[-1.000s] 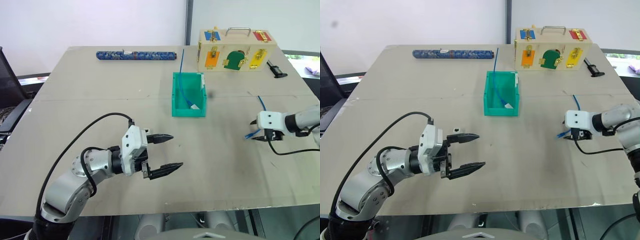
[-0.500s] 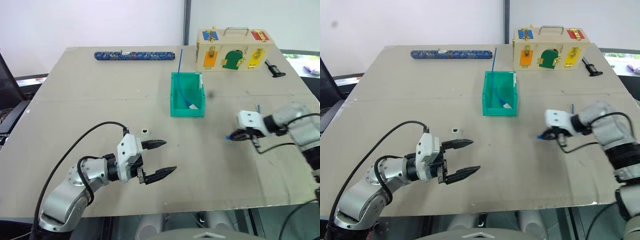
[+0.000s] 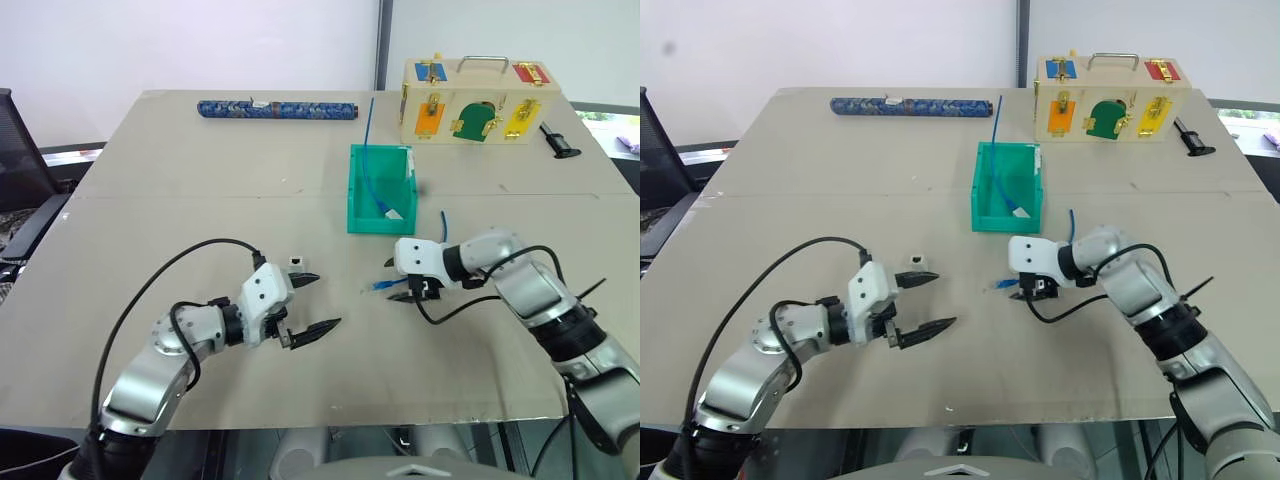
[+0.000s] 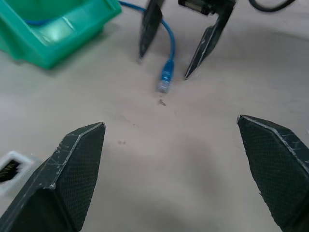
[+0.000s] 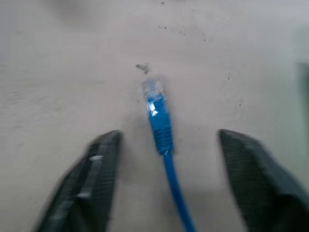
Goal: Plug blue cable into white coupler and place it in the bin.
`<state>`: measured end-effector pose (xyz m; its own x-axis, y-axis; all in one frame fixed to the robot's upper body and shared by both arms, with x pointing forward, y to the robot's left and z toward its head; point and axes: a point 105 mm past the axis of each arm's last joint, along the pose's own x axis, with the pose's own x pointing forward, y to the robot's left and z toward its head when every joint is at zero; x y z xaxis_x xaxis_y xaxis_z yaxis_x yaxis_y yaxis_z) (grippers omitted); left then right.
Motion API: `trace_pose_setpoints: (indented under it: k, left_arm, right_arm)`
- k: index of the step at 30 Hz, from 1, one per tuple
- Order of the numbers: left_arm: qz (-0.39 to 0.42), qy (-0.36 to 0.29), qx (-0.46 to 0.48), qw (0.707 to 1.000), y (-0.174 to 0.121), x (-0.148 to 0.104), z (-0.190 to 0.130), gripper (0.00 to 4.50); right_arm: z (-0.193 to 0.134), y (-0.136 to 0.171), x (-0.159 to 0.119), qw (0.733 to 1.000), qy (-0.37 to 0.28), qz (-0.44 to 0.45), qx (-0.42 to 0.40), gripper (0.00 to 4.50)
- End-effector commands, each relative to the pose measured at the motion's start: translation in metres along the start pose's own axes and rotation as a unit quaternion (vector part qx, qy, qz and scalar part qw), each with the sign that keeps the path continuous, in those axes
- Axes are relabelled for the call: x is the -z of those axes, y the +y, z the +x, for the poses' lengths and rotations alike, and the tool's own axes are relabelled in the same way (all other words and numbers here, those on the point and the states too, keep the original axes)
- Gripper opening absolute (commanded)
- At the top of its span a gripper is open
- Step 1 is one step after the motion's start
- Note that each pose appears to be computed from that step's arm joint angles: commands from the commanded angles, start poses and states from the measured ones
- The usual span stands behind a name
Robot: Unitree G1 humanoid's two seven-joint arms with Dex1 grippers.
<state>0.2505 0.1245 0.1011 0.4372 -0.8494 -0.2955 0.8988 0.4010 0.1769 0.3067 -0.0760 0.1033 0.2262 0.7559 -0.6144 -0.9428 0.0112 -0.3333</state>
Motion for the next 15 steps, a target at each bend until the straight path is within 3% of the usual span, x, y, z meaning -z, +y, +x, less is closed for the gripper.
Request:
trace_pose_setpoints:
  k: [1,6,15]
  left_arm:
    - [0.019,-0.002,0.018,1.000,0.001,-0.008,0.015,4.50]
    - [0.043,0.015,0.027,0.999,0.011,-0.011,0.037,4.50]
    - [0.068,0.050,0.048,0.995,0.023,-0.002,0.069,4.50]
  right_arm:
    - [-0.039,-0.007,-0.029,0.993,-0.089,0.012,0.070,4.45]
    - [-0.085,0.026,-0.025,0.980,-0.132,0.060,0.139,4.45]
    - [-0.116,0.078,0.005,0.953,-0.080,0.127,0.262,4.45]
